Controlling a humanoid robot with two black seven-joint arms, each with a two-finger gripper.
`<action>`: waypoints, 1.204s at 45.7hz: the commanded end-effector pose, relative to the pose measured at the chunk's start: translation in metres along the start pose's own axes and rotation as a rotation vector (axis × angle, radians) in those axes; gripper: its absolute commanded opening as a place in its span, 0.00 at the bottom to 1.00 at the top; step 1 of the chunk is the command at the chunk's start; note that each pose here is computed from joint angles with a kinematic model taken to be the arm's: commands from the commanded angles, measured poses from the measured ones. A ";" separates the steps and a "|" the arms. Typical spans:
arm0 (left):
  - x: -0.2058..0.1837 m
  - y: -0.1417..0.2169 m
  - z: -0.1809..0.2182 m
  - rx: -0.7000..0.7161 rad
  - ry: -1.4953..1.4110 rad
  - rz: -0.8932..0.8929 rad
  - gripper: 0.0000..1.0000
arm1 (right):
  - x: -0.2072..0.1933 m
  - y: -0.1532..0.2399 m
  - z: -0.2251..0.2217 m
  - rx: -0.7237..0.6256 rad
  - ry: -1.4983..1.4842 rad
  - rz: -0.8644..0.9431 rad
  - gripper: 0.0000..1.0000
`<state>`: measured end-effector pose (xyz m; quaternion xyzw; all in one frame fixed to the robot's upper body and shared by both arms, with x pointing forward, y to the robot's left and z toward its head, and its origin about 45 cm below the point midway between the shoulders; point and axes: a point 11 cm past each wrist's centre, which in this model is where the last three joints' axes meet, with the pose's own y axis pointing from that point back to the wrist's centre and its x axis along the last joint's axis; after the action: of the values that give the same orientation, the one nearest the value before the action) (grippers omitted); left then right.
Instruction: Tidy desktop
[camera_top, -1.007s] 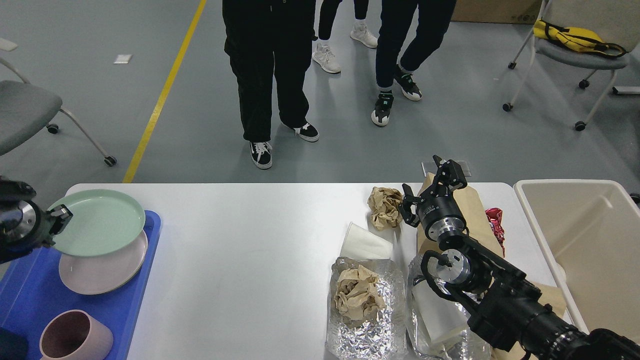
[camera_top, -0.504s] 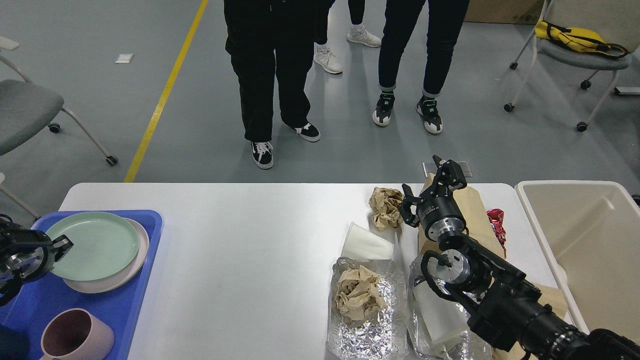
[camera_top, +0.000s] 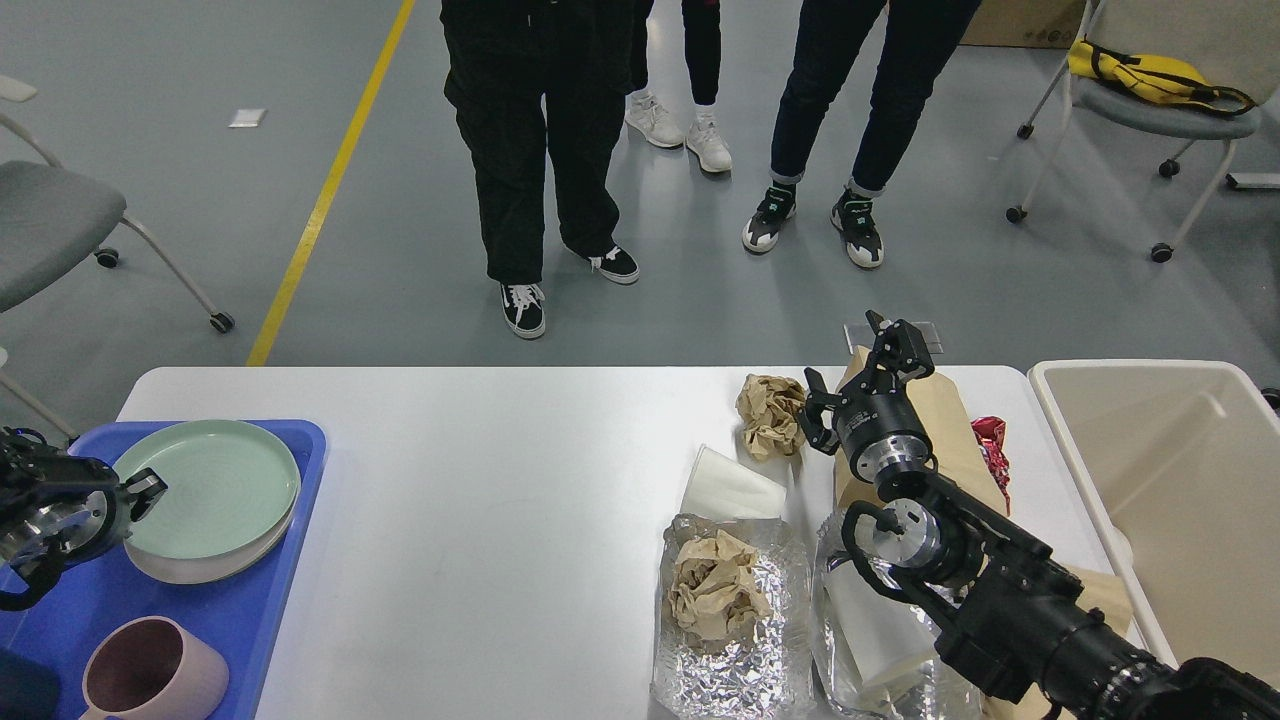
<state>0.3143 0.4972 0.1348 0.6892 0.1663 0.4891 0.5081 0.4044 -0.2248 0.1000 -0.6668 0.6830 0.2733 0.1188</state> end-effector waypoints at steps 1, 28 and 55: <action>-0.003 0.001 0.002 0.001 0.007 -0.013 0.79 | 0.000 0.000 0.000 0.000 0.000 0.000 1.00; 0.007 0.008 0.004 0.013 0.015 -0.014 0.96 | 0.000 0.000 0.000 -0.001 0.001 -0.001 1.00; 0.055 0.065 0.030 -0.064 0.030 -0.183 0.96 | 0.000 0.000 0.000 0.000 0.000 0.000 1.00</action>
<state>0.3297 0.4975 0.1762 0.6742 0.2082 0.4701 0.5302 0.4044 -0.2248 0.1000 -0.6668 0.6830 0.2733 0.1188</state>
